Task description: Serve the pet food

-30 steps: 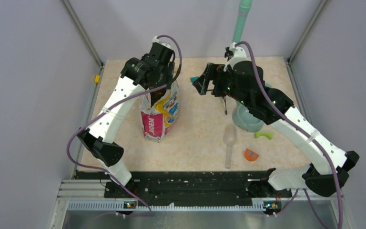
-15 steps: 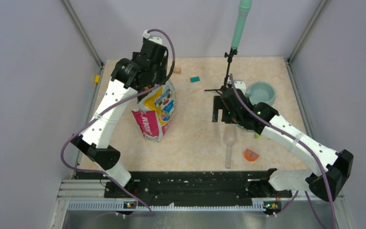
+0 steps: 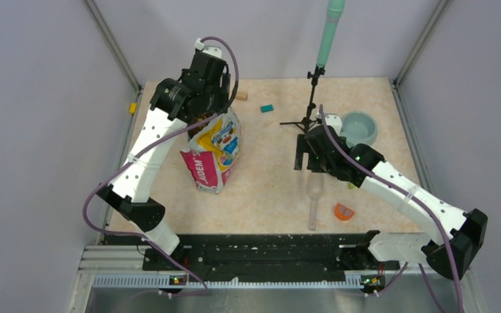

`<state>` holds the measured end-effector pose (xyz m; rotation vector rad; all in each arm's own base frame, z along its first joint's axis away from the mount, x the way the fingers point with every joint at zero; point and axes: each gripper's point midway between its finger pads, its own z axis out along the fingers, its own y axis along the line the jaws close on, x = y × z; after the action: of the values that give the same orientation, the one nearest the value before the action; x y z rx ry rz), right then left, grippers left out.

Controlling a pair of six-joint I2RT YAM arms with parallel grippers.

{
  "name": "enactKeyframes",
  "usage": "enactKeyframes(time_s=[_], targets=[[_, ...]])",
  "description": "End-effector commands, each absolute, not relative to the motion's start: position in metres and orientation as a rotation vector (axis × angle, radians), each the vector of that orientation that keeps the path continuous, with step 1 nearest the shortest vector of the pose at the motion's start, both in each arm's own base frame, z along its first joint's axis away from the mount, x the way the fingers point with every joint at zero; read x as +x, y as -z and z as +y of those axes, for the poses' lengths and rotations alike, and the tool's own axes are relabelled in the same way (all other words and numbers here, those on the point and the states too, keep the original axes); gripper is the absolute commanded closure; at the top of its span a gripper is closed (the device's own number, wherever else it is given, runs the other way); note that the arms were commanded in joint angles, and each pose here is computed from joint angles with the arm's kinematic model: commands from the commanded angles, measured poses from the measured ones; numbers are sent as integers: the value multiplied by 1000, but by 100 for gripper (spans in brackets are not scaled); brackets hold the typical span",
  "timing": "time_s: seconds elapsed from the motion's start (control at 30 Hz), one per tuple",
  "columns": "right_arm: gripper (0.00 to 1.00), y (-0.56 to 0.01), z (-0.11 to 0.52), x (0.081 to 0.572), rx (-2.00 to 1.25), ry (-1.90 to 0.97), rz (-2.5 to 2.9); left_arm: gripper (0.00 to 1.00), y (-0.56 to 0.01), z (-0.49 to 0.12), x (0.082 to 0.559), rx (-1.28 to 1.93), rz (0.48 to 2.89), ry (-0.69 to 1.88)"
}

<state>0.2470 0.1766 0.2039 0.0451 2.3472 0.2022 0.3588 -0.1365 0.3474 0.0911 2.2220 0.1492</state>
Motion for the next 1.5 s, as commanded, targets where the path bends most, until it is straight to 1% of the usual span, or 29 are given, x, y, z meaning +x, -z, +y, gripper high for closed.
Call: enactKeyframes(time_s=[0.0, 0.13, 0.23, 0.43, 0.5, 0.63, 0.8, 0.97, 1.03, 1.07, 1.13, 1.17, 1.2, 1.23, 1.3, 1.47], targets=[[10, -198, 152, 242, 105, -105, 2347, 25, -422, -140, 352, 20, 2005, 53], [10, -177, 145, 226, 131, -94, 2408, 25, -454, -154, 340, 29, 1901, 234], [10, -156, 146, 209, 162, -137, 2480, 26, -467, -182, 330, 98, 1855, 428], [20, -97, 150, 175, 214, -212, 2637, 27, -459, -233, 324, 155, 1855, 723], [20, -80, 147, 167, 238, -203, 2675, 28, -452, -246, 323, 155, 1878, 783], [22, -57, 150, 157, 252, -216, 2722, 30, -437, -263, 323, 168, 1919, 824], [29, -35, 157, 156, 232, -205, 2744, 30, -433, -256, 327, 137, 1919, 781], [35, -18, 165, 165, 190, -131, 2756, 30, -429, -252, 329, 116, 1927, 757], [41, -13, 164, 168, 167, -78, 2764, 30, -427, -251, 328, 112, 1933, 756], [45, -12, 165, 169, 165, -60, 2767, 30, -426, -251, 327, 111, 1938, 755], [60, -13, 166, 173, 145, -26, 2776, 30, -421, -243, 332, 75, 1955, 708], [79, -17, 169, 176, 134, -36, 2772, 29, -419, -241, 332, 66, 1966, 700], [94, -23, 174, 179, 120, -57, 2765, 29, -416, -239, 332, 61, 1982, 698], [100, -30, 179, 183, 108, -88, 2752, 29, -414, -238, 333, 60, 1997, 702], [100, -52, 195, 192, 58, -196, 2707, 29, -410, -234, 334, 57, 2028, 715], [100, -124, 252, 202, -191, -624, 2537, 25, -414, -217, 335, 63, 2053, 823]])
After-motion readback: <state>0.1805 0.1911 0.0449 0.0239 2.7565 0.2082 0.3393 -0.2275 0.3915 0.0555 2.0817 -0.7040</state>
